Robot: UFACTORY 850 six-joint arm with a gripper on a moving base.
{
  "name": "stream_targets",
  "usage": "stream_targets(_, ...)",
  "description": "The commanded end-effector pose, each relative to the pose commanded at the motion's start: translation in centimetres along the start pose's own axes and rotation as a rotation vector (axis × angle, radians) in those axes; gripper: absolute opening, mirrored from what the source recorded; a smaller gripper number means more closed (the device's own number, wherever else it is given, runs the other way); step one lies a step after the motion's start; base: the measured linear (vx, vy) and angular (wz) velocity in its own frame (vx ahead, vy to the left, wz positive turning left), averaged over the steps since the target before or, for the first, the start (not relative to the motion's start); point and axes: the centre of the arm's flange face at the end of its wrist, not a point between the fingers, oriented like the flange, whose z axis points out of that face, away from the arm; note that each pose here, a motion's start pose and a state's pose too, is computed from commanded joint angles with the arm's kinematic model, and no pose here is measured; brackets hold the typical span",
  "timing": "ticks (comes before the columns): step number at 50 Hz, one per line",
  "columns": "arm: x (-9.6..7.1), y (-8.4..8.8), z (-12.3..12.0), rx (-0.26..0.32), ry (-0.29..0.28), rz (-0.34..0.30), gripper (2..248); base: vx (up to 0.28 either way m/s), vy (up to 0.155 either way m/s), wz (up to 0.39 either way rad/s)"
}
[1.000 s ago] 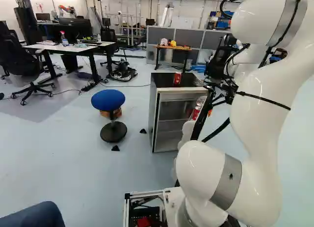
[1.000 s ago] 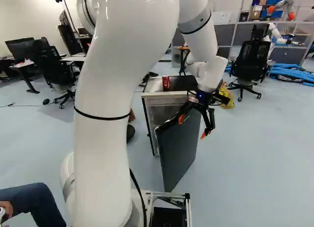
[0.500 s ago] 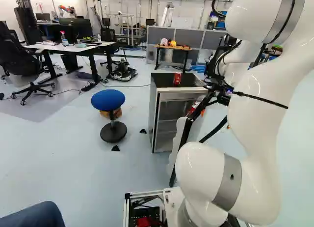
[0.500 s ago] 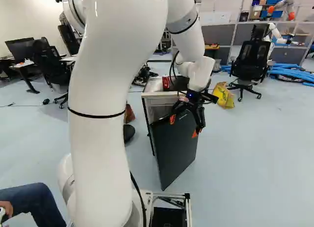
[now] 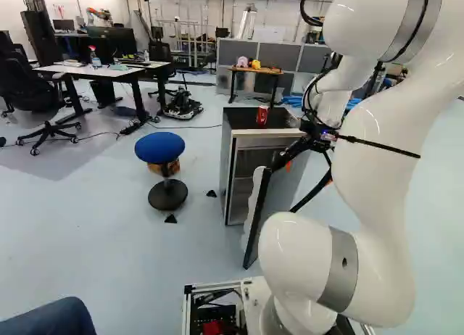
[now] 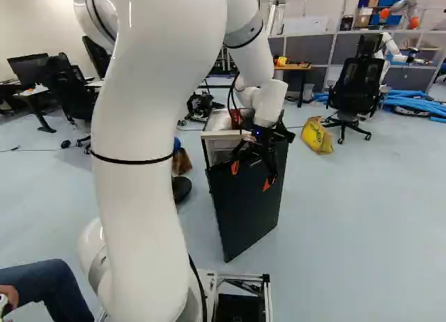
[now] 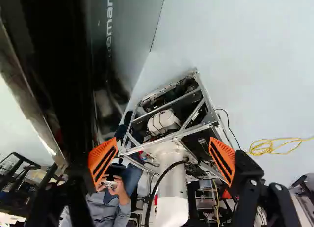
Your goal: Grab a drink from the fridge
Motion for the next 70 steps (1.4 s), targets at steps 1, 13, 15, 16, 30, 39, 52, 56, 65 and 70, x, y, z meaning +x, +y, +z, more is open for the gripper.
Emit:
stream_targets(1,0.0,-0.2,0.0,-0.001,0.001,-0.003,247,0.0,0.0,0.0)
stream_targets(13,0.1,-2.3,0.2,-0.016,0.025,-0.042,247,0.0,0.0,0.0)
stream_targets(15,0.1,-2.6,0.2,-0.018,0.031,-0.049,247,0.0,0.0,0.0)
stream_targets(16,0.1,-2.8,0.2,-0.019,0.033,-0.052,247,0.0,0.0,0.0)
stream_targets(30,0.2,-5.0,0.4,-0.032,0.072,-0.093,247,0.0,0.0,0.0)
stream_targets(39,0.2,-5.9,0.6,-0.037,0.096,-0.11,247,0.0,0.0,0.0)
stream_targets(52,0.2,-6.7,0.7,-0.04,0.134,-0.126,247,0.0,0.0,0.0)
stream_targets(56,0.2,-7.0,0.8,-0.04,0.146,-0.131,247,0.0,0.0,0.0)
stream_targets(65,0.3,-7.5,0.8,-0.041,0.175,-0.141,247,0.0,0.0,0.0)
stream_targets(70,0.3,-7.8,0.9,-0.042,0.192,-0.147,247,0.0,0.0,0.0)
